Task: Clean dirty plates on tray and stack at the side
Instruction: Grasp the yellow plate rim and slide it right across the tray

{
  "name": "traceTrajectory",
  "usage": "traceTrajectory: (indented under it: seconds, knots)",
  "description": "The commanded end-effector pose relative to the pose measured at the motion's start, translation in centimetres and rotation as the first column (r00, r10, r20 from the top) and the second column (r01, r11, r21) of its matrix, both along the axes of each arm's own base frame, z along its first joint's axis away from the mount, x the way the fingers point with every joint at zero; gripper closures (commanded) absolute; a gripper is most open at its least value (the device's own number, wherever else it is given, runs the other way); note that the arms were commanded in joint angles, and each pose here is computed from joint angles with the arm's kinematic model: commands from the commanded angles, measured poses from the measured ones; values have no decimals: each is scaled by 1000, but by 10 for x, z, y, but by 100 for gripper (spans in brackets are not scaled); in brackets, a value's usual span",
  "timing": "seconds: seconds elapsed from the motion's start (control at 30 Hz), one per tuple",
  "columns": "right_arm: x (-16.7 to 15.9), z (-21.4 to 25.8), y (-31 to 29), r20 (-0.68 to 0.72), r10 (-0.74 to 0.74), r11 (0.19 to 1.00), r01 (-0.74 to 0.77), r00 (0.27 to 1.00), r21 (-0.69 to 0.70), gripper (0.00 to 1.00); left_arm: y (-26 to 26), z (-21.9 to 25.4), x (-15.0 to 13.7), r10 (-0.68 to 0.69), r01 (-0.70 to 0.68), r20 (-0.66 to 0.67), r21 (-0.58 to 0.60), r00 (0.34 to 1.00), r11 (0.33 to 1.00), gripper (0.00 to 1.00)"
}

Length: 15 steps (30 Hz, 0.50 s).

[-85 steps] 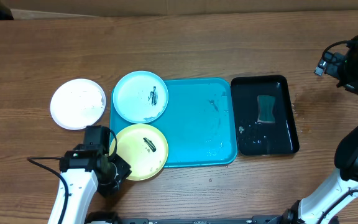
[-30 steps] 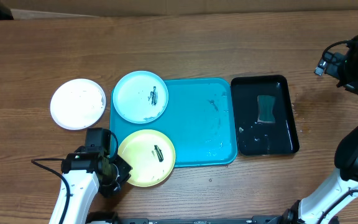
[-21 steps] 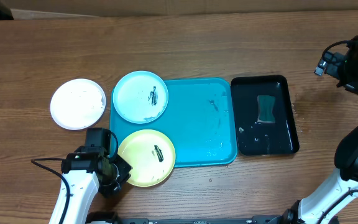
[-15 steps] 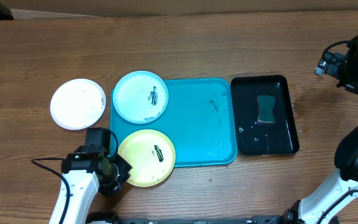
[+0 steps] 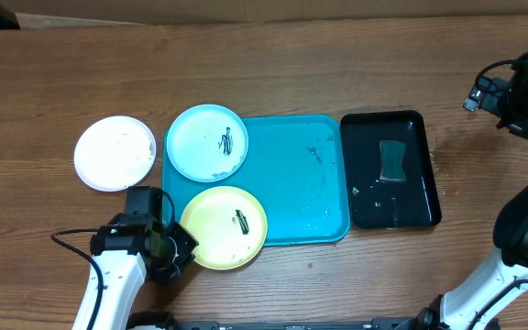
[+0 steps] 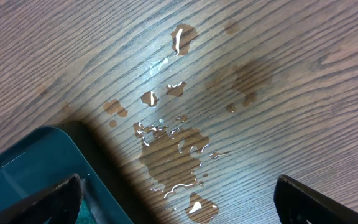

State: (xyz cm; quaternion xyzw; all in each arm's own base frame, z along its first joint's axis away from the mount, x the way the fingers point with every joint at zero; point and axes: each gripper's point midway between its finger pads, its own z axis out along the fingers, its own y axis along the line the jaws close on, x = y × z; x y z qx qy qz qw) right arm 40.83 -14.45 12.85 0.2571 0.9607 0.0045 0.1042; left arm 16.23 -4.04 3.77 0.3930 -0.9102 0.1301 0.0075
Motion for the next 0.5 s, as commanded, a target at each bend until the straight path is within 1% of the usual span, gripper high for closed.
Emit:
traceTrajectory:
  seconds: [0.0, 0.33, 0.47]
  knots:
    - [2, 8, -1, 23, -3, 1000, 3, 1000, -14, 0, -8, 22, 18, -62, 65, 75, -36, 995, 997, 96]
    - [2, 8, -1, 23, -2, 1000, 3, 1000, -14, 0, -25, 73, 51, -152, 156, 206, -2, 967, 988, 96]
    - [2, 8, -1, 23, -3, 1000, 3, 1000, -14, 0, -31, 77, 63, -179, 181, 207, 10, 962, 984, 96]
